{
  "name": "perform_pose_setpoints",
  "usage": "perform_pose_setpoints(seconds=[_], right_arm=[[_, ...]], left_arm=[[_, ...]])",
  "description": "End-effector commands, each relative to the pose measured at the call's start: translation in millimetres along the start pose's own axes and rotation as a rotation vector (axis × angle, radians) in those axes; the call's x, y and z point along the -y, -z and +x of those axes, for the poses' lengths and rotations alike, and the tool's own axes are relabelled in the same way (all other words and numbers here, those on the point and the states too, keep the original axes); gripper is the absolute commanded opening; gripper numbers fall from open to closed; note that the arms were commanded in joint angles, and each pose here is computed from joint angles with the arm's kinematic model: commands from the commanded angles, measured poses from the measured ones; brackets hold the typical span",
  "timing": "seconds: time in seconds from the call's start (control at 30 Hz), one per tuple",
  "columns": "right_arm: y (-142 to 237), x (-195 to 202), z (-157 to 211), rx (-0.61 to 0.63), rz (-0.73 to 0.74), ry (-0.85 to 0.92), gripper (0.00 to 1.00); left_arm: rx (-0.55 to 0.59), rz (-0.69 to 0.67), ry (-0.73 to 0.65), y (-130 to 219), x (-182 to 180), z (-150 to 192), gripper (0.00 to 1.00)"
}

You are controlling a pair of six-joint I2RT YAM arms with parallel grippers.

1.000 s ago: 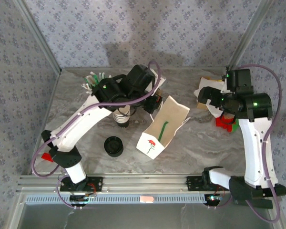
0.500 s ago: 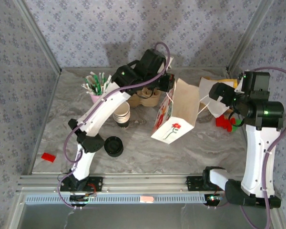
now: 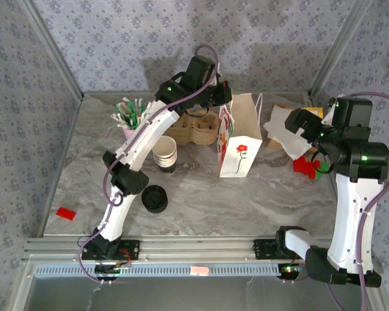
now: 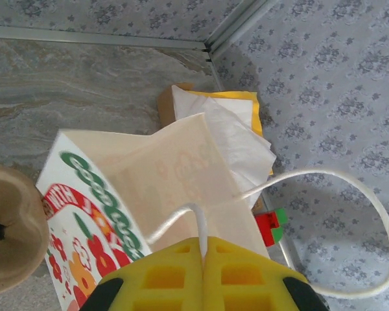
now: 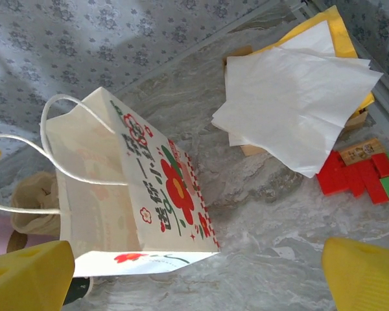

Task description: Pack the takeout coffee

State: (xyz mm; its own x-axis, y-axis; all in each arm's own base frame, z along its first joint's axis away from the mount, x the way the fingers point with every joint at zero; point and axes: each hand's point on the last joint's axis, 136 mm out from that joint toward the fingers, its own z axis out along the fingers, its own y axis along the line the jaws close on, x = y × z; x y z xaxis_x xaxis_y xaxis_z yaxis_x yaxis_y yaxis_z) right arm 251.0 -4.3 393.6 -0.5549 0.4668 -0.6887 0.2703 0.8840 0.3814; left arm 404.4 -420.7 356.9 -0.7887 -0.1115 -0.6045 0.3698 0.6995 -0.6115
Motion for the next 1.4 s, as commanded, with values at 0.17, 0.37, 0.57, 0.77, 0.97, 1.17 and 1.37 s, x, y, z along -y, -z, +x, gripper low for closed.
perform_pose_setpoints(seconds=[0.17, 0.37, 0.57, 0.77, 0.97, 1.17, 1.37], right_arm=[[11.3, -8.3, -6.4, 0.054, -0.056, -0.016, 1.00], [35.1, -36.3, -18.3, 0.104, -0.182, 0.047, 1.00], [51.5, -80.8, 7.8, 0.023, -0.309, 0.216, 0.99], [29.3, -124.5, 63.4, -0.135, -0.276, 0.459, 0.96], [-10.8, -180.0, 118.4, -0.251, -0.229, 0.606, 0.96], [-61.6, -226.6, 168.4, -0.394, -0.183, 0.683, 0.92], [-109.7, -258.4, 202.8, -0.509, -0.141, 0.661, 0.84]], left_arm=[[0.052, 0.010, -0.039, 30.8, 7.3, -17.3, 0.37], [0.153, -0.190, -0.136, 109.8, -11.2, -31.0, 0.81], [0.307, -0.449, -0.254, 239.9, -32.1, -29.2, 0.87], [0.331, -0.681, -0.151, 332.9, -100.1, 23.1, 0.86], [0.132, -0.817, 0.083, 346.9, -186.6, 115.0, 0.88], [-0.020, -0.681, 0.332, 308.0, -223.1, 161.7, 0.89], [0.015, -0.559, 0.536, 278.5, -249.1, 166.6, 0.89]])
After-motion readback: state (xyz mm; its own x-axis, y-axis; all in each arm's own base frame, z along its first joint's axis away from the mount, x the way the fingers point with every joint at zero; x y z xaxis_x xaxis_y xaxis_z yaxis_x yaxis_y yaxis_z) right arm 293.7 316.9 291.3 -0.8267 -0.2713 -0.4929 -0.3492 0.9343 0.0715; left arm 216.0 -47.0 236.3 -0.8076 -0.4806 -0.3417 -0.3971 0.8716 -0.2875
